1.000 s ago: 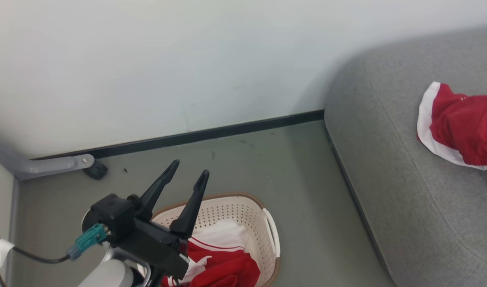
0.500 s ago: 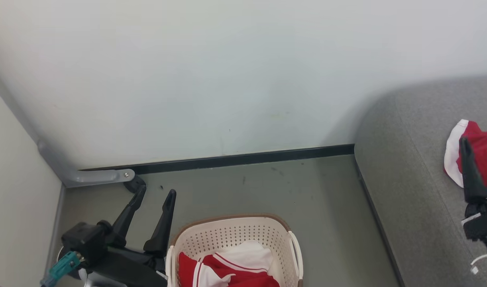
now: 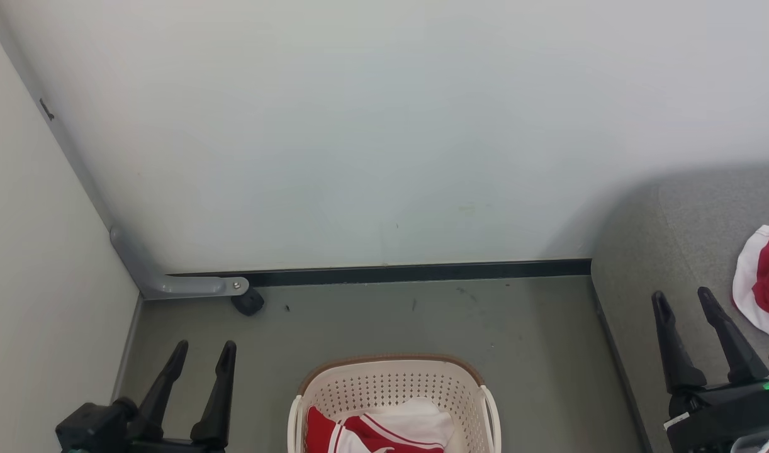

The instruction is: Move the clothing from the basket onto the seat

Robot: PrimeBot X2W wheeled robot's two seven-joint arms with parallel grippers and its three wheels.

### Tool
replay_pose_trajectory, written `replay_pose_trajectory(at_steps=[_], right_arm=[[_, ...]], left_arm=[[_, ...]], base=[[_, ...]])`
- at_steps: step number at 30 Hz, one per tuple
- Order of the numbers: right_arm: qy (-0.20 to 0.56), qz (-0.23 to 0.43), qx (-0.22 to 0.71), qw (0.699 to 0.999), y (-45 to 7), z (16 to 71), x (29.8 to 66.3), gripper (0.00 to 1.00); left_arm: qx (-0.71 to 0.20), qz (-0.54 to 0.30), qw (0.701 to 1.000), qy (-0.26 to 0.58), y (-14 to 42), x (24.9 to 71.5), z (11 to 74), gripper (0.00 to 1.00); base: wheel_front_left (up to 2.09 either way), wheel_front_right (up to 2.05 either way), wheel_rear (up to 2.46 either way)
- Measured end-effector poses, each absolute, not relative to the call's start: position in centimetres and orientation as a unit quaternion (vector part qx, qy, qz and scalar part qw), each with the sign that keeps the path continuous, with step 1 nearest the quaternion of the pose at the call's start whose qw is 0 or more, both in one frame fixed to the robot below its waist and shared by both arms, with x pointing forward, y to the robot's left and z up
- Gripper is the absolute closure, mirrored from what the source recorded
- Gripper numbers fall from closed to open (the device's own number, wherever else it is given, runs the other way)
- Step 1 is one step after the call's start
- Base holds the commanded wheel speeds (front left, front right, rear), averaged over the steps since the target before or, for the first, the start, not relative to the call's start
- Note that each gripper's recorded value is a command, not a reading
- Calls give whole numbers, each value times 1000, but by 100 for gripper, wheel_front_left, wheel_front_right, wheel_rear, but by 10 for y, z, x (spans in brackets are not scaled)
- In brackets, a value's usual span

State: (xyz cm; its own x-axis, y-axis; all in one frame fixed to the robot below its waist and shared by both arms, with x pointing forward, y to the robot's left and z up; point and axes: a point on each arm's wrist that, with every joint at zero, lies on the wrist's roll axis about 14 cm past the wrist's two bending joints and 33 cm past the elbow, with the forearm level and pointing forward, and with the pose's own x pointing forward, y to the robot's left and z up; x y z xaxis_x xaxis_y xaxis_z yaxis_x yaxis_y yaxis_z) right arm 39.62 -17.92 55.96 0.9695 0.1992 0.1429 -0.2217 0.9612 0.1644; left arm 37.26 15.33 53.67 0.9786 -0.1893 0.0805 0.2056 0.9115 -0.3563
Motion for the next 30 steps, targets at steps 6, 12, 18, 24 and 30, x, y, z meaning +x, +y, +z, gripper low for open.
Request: replay_pose_trajectory(at_steps=[6,12,18,24,30], right_arm=[[-54,110,88,989,-167,550,394,0],[-51,105,84,990,-164,545,390,0],[-66,106,78,989,-162,552,389,0],[-72,105,75,989,-159,554,389,0],[-75,102,74,989,-161,555,389,0]], left_arm=[[-184,-76,980,-14,166,368,528,0],[-192,-68,979,-29,169,367,535,0],[-185,-59,980,-40,173,368,540,0],[-189,-56,980,-40,171,366,538,0],[-191,-56,979,-44,169,368,540,0]], base=[[0,0,0],[0,0,0],[0,0,0],[0,0,0],[0,0,0]])
